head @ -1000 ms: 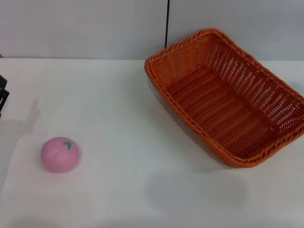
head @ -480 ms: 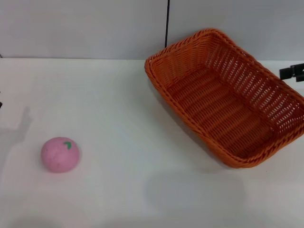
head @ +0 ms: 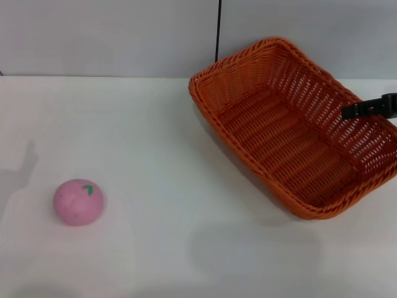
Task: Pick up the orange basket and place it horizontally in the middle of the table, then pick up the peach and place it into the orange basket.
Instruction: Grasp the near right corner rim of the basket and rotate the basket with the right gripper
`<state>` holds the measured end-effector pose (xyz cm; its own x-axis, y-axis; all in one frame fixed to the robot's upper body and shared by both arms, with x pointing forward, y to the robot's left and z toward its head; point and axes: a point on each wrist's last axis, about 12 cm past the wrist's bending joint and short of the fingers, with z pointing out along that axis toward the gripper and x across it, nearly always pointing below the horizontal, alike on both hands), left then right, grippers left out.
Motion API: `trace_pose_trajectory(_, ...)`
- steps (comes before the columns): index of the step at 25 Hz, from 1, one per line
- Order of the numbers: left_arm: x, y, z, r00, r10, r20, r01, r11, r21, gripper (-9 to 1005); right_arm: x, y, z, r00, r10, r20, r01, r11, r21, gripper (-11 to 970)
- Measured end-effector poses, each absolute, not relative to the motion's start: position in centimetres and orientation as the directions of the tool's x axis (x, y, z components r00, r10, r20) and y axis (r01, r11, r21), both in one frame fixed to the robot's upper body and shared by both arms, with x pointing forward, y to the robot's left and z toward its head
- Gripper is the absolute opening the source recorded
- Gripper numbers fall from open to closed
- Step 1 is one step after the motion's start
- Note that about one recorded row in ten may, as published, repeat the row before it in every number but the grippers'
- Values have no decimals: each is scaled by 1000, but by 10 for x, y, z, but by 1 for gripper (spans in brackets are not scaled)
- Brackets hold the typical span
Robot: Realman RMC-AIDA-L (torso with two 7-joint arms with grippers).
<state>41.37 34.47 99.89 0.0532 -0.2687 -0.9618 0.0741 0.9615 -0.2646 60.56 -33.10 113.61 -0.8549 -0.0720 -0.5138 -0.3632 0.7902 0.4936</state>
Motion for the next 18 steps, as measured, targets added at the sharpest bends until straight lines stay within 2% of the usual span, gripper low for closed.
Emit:
trace_pose_trajectory(14, 407, 351, 996, 43, -260, -965, 46, 965, -258, 812, 608, -323, 1118, -848, -67, -526, -362, 798, 482, 646)
trace_pose_trajectory(18, 407, 351, 996, 39, -260, -965, 43, 965, -258, 812, 608, -322, 1118, -848, -68, -526, -363, 797, 483, 564)
